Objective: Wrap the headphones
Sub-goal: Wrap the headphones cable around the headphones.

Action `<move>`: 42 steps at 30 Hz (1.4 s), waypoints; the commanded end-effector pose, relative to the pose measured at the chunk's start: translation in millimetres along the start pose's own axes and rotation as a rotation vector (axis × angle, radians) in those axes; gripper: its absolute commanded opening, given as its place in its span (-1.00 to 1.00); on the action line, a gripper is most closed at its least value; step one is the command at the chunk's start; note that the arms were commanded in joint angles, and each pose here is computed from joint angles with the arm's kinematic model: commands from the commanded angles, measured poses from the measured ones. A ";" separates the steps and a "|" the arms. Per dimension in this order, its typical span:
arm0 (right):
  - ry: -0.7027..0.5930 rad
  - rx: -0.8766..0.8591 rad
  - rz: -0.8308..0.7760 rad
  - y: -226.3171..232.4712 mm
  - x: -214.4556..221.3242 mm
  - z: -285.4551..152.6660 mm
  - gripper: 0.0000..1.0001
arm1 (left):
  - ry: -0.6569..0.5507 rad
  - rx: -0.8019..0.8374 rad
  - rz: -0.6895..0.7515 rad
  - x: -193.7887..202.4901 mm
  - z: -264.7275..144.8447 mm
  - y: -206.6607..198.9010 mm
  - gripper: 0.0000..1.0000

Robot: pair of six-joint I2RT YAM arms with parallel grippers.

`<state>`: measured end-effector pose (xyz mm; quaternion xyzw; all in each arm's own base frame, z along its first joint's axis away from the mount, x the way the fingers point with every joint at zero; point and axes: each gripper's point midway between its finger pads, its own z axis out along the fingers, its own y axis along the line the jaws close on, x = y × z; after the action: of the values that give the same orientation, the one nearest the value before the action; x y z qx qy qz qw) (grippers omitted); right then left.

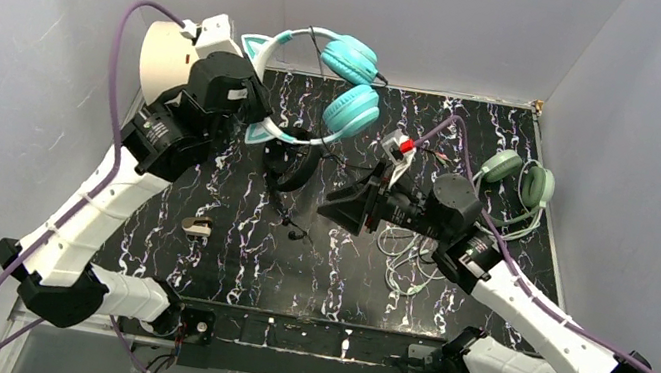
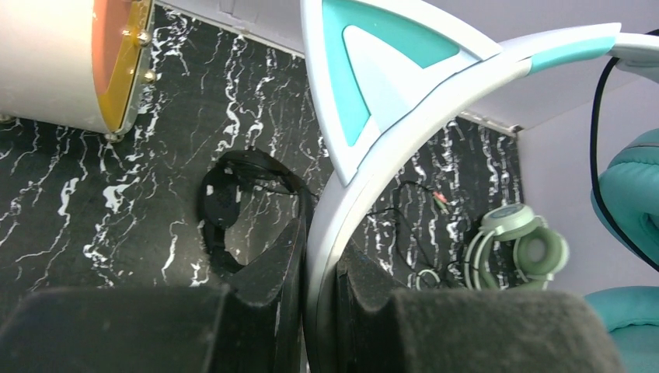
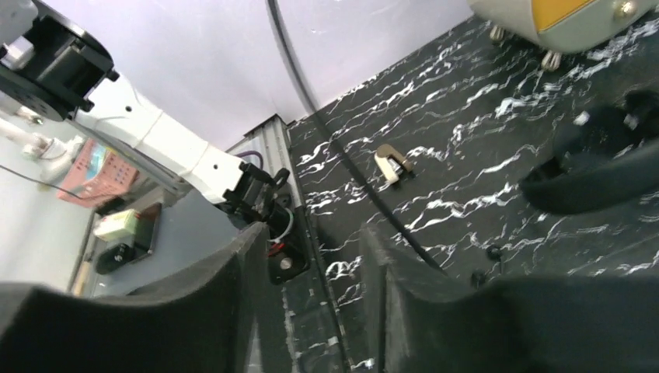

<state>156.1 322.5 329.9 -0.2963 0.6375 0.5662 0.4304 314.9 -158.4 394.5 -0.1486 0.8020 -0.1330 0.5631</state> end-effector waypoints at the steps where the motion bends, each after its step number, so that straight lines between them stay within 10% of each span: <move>1: -0.071 0.045 -0.067 -2.1 -8.8 -10.4 0.34 | -0.102 0.127 -0.173 -50.4 -28.7 -23.4 -1.00; 5: -0.049 0.194 -0.143 -30.4 3.9 -27.8 0.96 | -0.095 0.143 -0.175 -57.0 -36.0 -26.5 -1.00; 22: -0.050 -0.102 -0.436 -52.2 40.7 2.0 0.97 | -0.103 0.229 -0.242 -90.8 -55.1 -52.0 -1.00; 32: -0.125 -0.227 -0.345 -43.9 44.7 23.5 0.97 | -0.117 0.262 -0.272 -93.6 -58.0 -56.3 -1.00; 39: -0.124 -0.277 -0.273 -36.2 50.1 48.2 0.61 | -0.140 0.262 -0.291 -98.8 -55.4 -58.5 -1.00; 42: -0.125 -0.229 -0.234 -44.1 51.8 48.5 0.07 | -0.164 0.256 -0.294 -104.6 -56.8 -56.8 -1.00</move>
<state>173.7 365.3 221.6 -0.4014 0.5423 0.5888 0.4450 304.9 -177.7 480.0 -0.1692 0.7573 -0.2543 0.5773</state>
